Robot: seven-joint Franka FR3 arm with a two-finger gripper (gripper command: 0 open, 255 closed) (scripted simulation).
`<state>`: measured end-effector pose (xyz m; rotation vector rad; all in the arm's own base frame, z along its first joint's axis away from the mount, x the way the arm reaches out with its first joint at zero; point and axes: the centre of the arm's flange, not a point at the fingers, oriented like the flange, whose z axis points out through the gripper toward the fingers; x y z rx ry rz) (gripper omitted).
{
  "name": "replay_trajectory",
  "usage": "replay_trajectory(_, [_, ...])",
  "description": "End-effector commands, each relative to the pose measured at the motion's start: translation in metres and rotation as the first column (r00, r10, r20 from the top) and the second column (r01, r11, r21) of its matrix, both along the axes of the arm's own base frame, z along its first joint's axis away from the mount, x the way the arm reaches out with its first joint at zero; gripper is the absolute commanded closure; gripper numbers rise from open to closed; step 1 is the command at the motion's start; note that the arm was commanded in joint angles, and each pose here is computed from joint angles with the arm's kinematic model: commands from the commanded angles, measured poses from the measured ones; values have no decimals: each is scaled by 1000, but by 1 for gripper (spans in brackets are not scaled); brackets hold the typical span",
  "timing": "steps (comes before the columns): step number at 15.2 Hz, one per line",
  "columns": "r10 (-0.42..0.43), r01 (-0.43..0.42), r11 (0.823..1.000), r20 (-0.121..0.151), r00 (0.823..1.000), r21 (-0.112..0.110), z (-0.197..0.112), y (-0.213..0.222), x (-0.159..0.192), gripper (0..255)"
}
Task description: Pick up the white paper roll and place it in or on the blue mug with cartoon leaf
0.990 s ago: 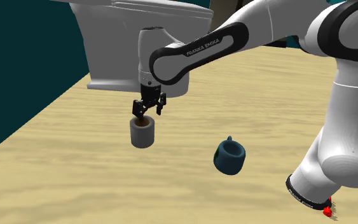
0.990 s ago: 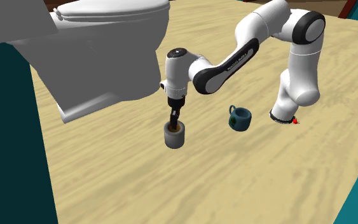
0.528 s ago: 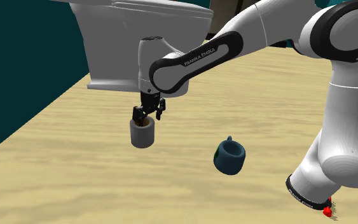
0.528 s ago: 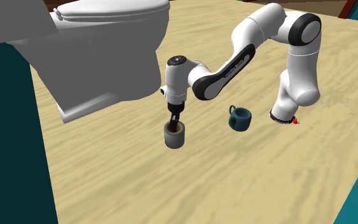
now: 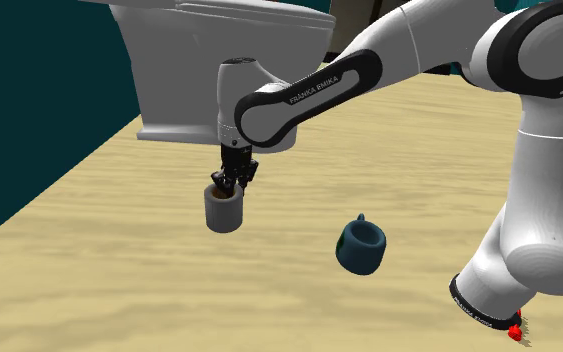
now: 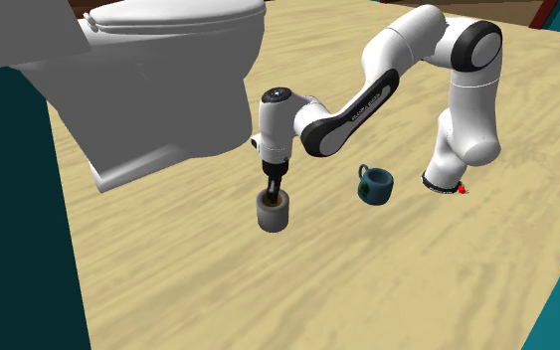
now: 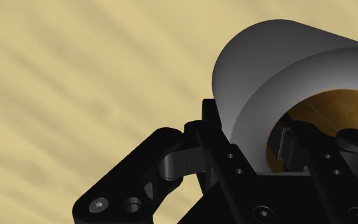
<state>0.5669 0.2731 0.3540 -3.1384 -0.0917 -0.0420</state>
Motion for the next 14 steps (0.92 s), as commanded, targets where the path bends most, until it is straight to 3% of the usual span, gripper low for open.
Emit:
replay_trajectory(1, [0, 0, 1000, 0, 1000, 0, 0, 0, 0, 255])
replay_trajectory(8, [0, 0, 1000, 0, 1000, 0, 0, 0, 0, 255])
replay_trajectory(14, [0, 0, 1000, 0, 1000, 0, 32, 0, 0, 255])
